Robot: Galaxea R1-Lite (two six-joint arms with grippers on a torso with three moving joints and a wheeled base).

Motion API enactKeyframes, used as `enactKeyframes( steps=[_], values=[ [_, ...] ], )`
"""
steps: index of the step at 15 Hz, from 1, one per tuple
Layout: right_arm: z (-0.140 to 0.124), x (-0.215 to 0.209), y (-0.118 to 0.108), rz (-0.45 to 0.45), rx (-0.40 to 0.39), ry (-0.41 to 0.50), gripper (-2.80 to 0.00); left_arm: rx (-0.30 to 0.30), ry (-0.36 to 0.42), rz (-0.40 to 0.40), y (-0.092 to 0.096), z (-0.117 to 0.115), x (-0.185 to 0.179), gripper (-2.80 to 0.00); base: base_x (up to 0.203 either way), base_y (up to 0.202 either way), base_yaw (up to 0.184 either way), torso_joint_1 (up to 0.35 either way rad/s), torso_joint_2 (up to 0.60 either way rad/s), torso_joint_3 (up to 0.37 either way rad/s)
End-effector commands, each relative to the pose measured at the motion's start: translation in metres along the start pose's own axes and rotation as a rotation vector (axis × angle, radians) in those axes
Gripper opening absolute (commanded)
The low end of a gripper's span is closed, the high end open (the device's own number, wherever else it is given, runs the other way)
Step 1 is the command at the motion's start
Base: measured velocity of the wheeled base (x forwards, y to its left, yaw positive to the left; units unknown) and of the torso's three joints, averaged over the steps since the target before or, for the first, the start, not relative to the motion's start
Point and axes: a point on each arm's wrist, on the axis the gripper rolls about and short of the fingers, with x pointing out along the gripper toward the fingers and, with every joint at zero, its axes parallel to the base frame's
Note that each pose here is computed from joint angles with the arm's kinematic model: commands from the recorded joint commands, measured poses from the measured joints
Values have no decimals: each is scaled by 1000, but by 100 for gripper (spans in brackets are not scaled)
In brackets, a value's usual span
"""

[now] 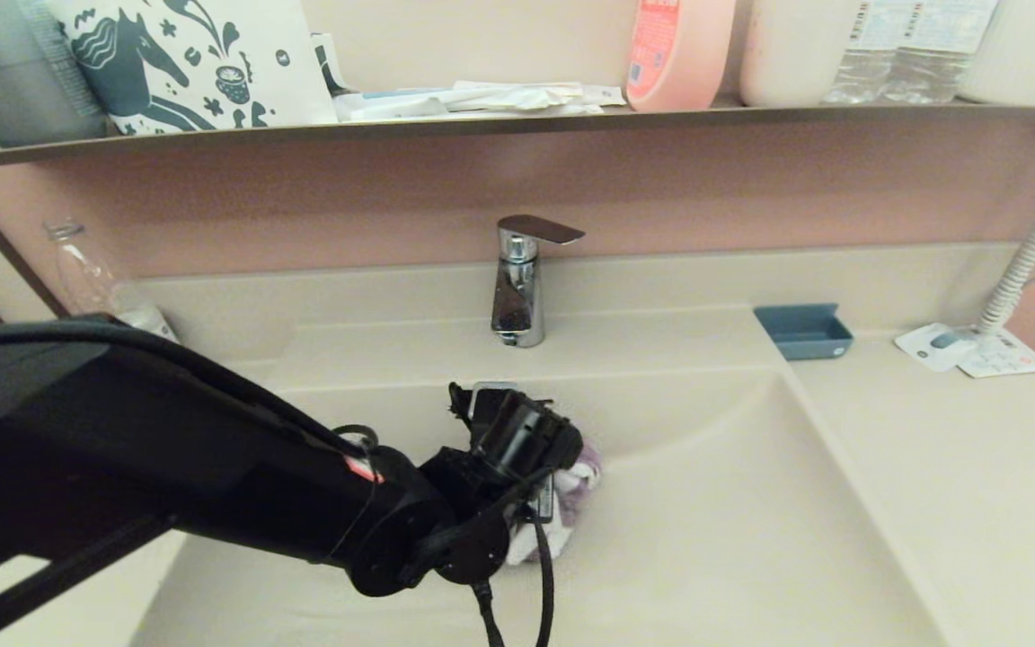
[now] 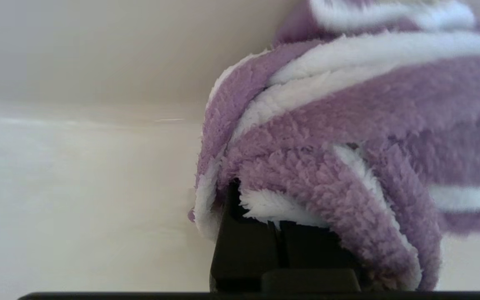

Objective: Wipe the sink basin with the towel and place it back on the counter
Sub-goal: Wipe the sink

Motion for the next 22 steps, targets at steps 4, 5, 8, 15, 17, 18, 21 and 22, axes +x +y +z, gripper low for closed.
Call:
enactKeyframes(
  steps=[4,5,8,15,17,18,21,22],
  values=[
    [0,0,0,0,0,1,-280,58,-43,-56,-49,-5,-18,-280,0,0,0,0,0,0],
    [0,0,0,0,0,1,-280,63,-34,-71,-56,-4,-28,-280,0,0,0,0,0,0],
    [0,0,0,1,0,1,-280,74,60,-63,-67,-6,-52,-280,0,0,0,0,0,0],
    [0,0,0,1,0,1,-280,88,424,-1,-30,-24,-83,-280,0,0,0,0,0,0],
    [0,0,0,0,0,1,-280,65,459,39,-12,-28,-80,-280,0,0,0,0,0,0],
    [0,0,0,1,0,1,-280,54,476,65,-4,-33,-76,-280,0,0,0,0,0,0],
    [0,0,0,0,0,1,-280,35,516,142,28,-50,-63,-280,0,0,0,0,0,0],
    [0,0,0,1,0,1,-280,43,533,167,39,-53,-58,-280,0,0,0,0,0,0]
  ],
)
